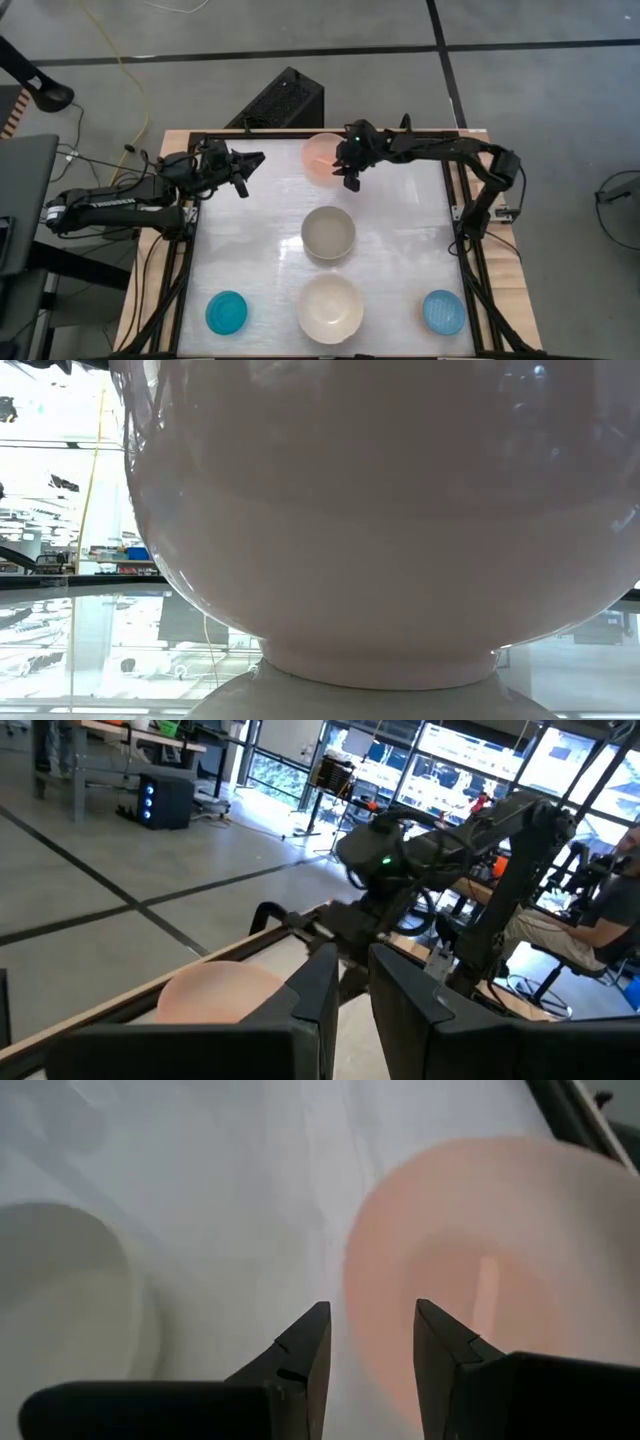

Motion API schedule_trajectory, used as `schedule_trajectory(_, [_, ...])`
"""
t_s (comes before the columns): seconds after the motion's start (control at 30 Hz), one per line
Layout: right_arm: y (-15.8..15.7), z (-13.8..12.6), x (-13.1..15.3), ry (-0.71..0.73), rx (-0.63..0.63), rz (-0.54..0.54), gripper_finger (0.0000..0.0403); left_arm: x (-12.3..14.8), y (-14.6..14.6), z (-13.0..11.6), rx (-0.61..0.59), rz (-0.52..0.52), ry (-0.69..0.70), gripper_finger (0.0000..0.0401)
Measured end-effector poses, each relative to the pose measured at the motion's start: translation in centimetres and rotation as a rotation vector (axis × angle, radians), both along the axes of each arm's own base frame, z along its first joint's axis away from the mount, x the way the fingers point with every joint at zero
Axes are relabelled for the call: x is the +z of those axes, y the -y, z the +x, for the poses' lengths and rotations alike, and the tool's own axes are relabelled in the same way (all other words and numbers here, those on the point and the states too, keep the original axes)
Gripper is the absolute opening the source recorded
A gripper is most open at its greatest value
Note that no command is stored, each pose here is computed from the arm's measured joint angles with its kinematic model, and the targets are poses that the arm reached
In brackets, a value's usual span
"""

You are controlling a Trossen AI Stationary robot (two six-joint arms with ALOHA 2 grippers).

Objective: Nest bowls inside each other
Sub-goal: Stack the orange bowl on top of the white bowl

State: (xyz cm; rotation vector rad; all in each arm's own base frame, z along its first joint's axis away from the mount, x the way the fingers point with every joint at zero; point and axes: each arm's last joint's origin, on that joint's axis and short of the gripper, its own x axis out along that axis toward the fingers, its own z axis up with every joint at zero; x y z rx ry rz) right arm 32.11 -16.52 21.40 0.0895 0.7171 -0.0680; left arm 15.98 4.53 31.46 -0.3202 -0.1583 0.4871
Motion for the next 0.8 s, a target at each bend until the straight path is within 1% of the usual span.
schedule_trajectory(0.07, [0.3, 0.1, -1.1, -0.044, -0.006, 0.025, 0.0115, 0.0, 0.0, 0.0, -0.002, 0.000, 0.000, 0.0048])
schedule_trajectory(0.13, [0.4, 0.3, -1.7, -0.054, -0.005, 0.030, 0.0115, 0.0, 0.0, 0.0, -0.002, -0.001, 0.000, 0.0048])
schedule_trajectory(0.3, [0.4, 0.4, -1.7, -0.048, 0.009, 0.013, 0.0115, 0.0, 0.0, 0.0, -0.002, -0.004, 0.001, 0.0048])
schedule_trajectory(0.47, [0.5, 0.1, -1.9, -0.082, 0.005, 0.018, 0.0114, 0.0, 0.0, 0.0, -0.001, -0.004, 0.001, 0.0048])
schedule_trajectory(0.73, [0.7, 0.6, -5.5, -0.197, 0.015, 0.065, 0.0113, 0.0, 0.0, 0.0, 0.002, -0.004, 0.001, 0.0048])
schedule_trajectory(0.8, [0.5, 0.8, -5.9, -0.203, 0.012, 0.067, 0.0112, 0.0, 0.0, 0.0, 0.001, -0.014, 0.006, 0.0048])
